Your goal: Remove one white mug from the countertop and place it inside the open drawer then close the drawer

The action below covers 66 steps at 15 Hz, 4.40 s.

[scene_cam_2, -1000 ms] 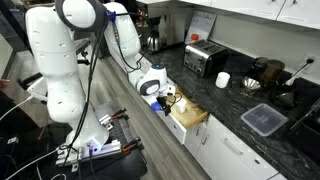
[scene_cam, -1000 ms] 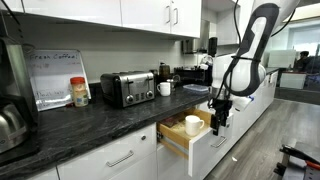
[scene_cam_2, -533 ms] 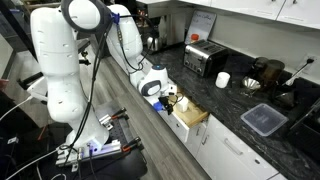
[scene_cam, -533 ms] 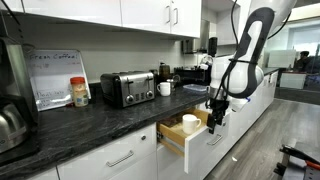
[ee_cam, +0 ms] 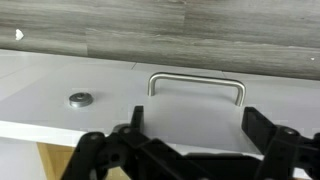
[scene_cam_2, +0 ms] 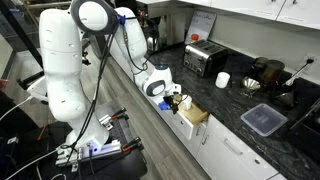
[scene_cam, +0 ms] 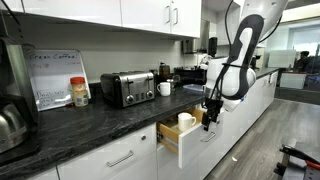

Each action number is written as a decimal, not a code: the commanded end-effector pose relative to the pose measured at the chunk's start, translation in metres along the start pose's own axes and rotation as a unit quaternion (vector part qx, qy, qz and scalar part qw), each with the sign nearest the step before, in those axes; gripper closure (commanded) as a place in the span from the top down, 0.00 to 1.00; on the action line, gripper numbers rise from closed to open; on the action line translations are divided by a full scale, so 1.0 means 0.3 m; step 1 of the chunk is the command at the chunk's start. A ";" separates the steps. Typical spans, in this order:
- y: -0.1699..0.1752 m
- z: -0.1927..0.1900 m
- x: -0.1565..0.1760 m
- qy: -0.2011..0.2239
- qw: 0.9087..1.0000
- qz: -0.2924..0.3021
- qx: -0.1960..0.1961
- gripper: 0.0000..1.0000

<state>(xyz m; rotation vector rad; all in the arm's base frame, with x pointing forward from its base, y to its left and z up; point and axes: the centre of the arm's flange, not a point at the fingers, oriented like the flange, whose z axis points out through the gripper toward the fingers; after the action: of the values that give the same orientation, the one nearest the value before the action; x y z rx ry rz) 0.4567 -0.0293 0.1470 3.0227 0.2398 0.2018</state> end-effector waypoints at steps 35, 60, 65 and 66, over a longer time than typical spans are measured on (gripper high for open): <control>0.060 0.142 0.248 0.129 0.989 0.069 -0.017 1.00; 0.071 0.133 0.284 0.124 0.991 0.043 -0.013 1.00; 0.071 0.133 0.284 0.124 0.991 0.044 -0.013 1.00; 0.064 0.126 0.274 0.118 0.992 0.042 -0.015 1.00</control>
<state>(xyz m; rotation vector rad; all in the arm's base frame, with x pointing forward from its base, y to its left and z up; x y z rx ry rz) 0.5487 -0.0400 0.1205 2.9799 0.1226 0.5838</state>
